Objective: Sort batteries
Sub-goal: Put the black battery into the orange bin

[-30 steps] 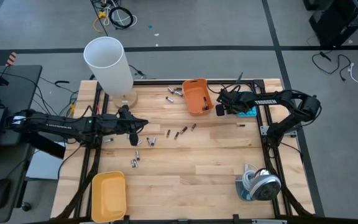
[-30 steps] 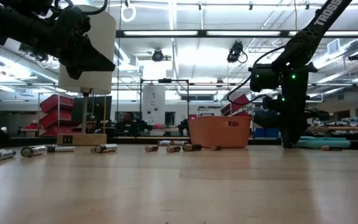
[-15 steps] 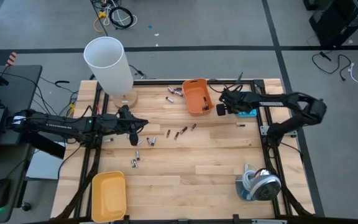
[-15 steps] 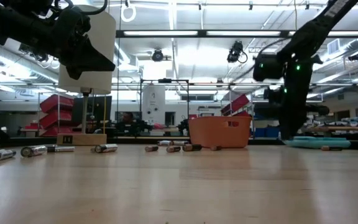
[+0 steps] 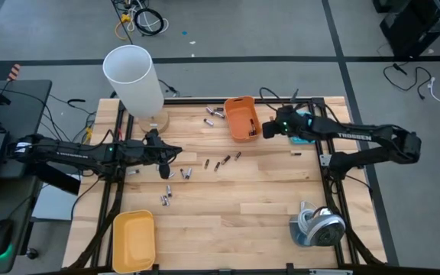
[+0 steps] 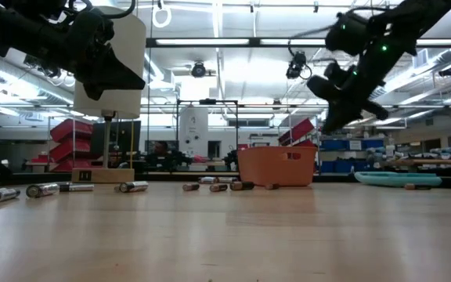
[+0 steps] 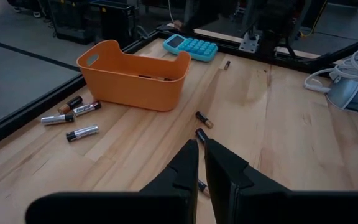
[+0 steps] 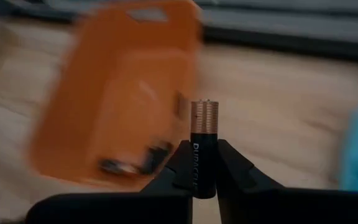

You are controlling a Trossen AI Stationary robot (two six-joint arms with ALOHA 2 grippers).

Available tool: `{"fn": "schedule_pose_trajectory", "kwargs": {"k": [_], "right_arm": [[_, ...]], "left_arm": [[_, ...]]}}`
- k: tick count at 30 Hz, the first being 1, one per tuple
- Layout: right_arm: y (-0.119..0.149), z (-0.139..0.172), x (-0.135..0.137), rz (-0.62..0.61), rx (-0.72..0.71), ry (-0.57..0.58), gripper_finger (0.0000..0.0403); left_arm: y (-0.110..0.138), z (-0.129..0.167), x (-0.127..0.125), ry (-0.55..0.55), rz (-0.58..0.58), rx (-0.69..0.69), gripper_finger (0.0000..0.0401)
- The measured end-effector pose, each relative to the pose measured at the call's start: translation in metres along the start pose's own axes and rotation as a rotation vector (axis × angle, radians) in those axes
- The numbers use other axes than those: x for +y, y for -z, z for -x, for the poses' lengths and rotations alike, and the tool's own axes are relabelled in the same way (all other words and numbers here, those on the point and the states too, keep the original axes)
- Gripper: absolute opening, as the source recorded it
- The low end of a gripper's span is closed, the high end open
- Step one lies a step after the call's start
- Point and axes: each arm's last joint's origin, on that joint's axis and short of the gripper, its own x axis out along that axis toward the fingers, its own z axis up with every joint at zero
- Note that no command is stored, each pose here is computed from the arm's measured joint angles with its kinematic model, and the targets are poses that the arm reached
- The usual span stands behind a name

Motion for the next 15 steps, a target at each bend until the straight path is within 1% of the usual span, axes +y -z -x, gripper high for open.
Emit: {"fn": "schedule_pose_trajectory", "kwargs": {"k": [3,6,9,15], "right_arm": [[-0.004,0.0,0.013,0.024,-0.076,-0.089,0.0028],[-0.008,-0.002,0.021,0.04,-0.128,-0.141,0.0028],[-0.008,-0.01,0.026,0.054,-0.152,-0.16,0.0028],[0.0,-0.031,0.031,0.077,-0.121,-0.146,0.0028]], "left_arm": [[0.0,0.0,0.0,0.0,0.001,-0.003,0.003],[-0.001,0.0,0.0,0.002,0.004,-0.01,0.003],[-0.002,0.0,0.0,0.004,0.007,-0.019,0.003],[-0.002,0.0,0.0,0.005,0.009,-0.023,0.003]]}}
